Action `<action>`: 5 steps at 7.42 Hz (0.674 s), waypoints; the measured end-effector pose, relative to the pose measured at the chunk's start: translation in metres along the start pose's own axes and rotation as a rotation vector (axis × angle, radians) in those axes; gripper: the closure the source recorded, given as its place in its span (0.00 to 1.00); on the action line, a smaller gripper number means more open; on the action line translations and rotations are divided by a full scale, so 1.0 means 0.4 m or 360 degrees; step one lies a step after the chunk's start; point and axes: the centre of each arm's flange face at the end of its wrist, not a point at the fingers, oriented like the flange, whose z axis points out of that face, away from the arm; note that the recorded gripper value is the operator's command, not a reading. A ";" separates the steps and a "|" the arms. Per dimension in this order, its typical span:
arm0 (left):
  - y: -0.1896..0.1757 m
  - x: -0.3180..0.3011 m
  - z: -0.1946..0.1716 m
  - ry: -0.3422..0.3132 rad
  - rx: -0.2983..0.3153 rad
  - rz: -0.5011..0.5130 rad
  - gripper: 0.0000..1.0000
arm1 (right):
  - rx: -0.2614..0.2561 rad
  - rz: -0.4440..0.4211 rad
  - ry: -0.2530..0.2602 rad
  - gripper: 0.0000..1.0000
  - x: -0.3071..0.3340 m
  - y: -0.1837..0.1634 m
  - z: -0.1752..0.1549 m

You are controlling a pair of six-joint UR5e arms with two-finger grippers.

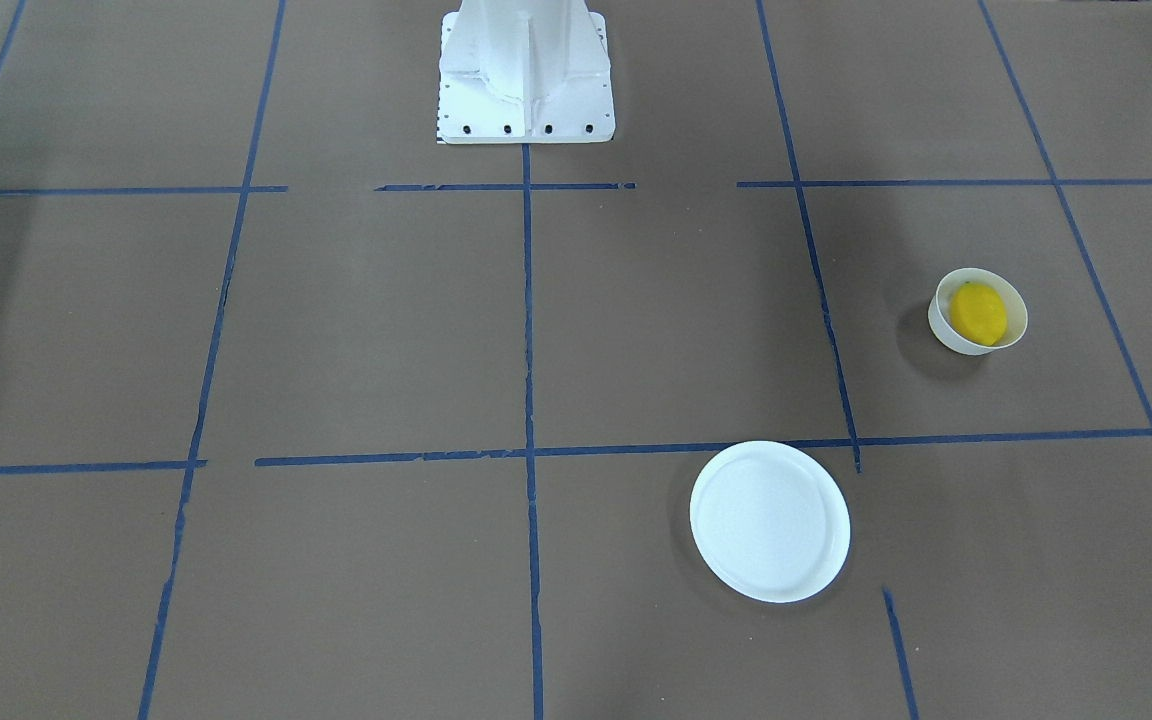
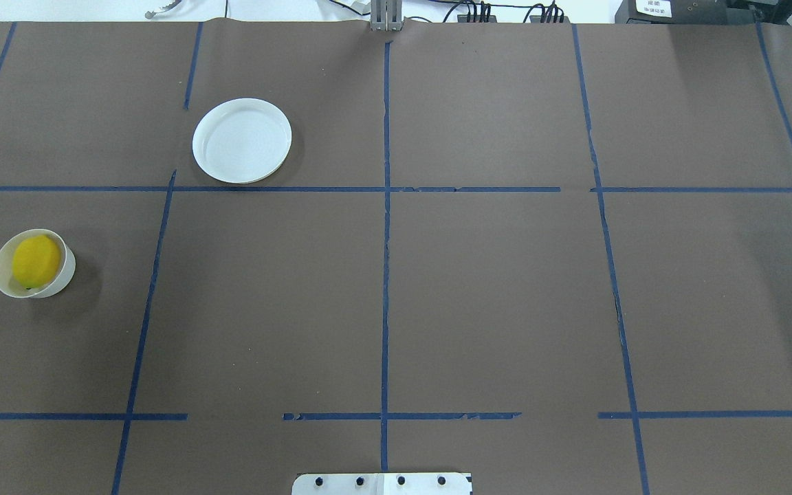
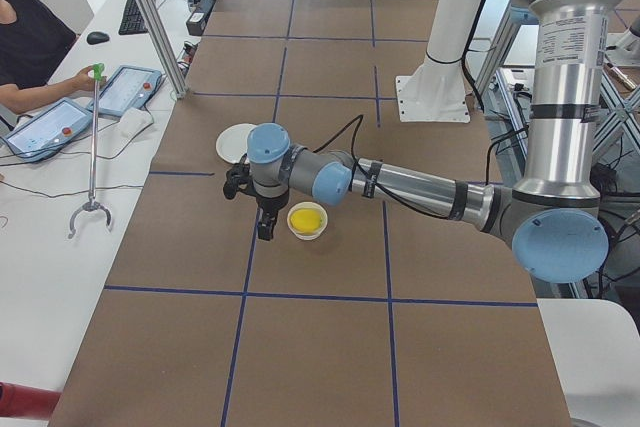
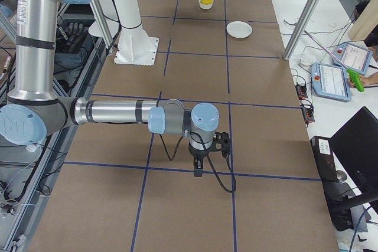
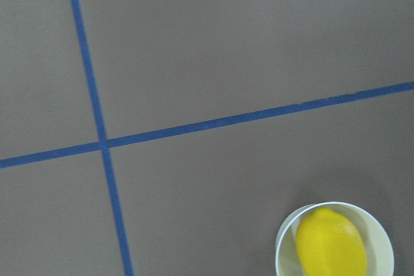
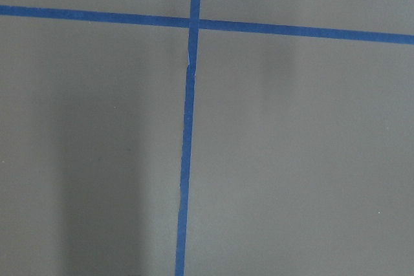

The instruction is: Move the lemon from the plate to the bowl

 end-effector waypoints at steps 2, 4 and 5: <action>0.036 -0.117 -0.002 -0.0018 -0.0020 -0.0088 0.00 | 0.0000 0.0000 0.0000 0.00 0.000 0.000 0.000; 0.094 -0.170 0.025 -0.0024 -0.0068 -0.0156 0.00 | -0.0001 0.0001 0.0000 0.00 0.000 0.000 0.001; 0.121 -0.185 0.038 -0.0024 -0.0090 -0.0180 0.00 | -0.0001 0.0001 0.0000 0.00 0.000 0.000 0.001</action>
